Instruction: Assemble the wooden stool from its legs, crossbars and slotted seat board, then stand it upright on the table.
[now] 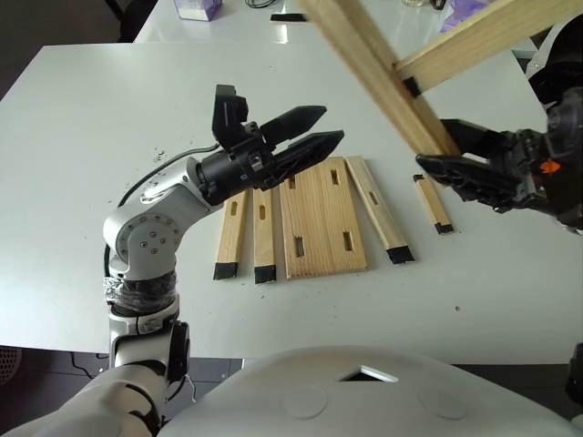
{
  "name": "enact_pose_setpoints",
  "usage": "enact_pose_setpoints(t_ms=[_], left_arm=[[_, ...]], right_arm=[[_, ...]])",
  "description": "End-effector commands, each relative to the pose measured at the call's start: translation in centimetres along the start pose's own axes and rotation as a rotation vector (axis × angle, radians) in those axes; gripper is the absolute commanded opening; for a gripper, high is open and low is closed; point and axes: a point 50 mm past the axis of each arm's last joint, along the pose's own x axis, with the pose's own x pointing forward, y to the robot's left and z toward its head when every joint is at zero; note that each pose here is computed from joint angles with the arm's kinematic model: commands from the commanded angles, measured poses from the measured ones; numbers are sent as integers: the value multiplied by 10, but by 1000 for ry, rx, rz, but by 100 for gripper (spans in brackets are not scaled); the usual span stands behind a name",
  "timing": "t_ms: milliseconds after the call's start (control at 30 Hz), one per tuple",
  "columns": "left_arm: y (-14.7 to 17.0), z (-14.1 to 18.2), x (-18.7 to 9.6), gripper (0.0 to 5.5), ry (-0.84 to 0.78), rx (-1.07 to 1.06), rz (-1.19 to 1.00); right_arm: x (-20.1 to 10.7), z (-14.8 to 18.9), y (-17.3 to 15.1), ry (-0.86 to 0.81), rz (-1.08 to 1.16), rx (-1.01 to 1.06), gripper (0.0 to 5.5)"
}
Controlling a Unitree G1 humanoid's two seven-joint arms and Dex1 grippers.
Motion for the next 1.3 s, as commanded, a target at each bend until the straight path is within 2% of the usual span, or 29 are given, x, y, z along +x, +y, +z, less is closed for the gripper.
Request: enact_pose_setpoints(t_ms=[33, 367, 667, 1000, 1300], left_arm=[[-8, 7, 12, 364, -56, -29, -121], [-17, 9, 12, 364, -24, -55, -229], [-11, 8, 15, 364, 4, -42, -214], [-16, -12, 12, 364, 172, 18, -259], [-8, -12, 11, 230, 159, 31, -229]], right_arm=[[7, 1, -6, 50, 86, 4, 205], [7, -9, -15, 131, 130, 36, 205], [3, -24, -15, 244, 178, 47, 205], [7, -21, -23, 293, 202, 6, 205], [6, -28, -22, 332, 202, -7, 205]])
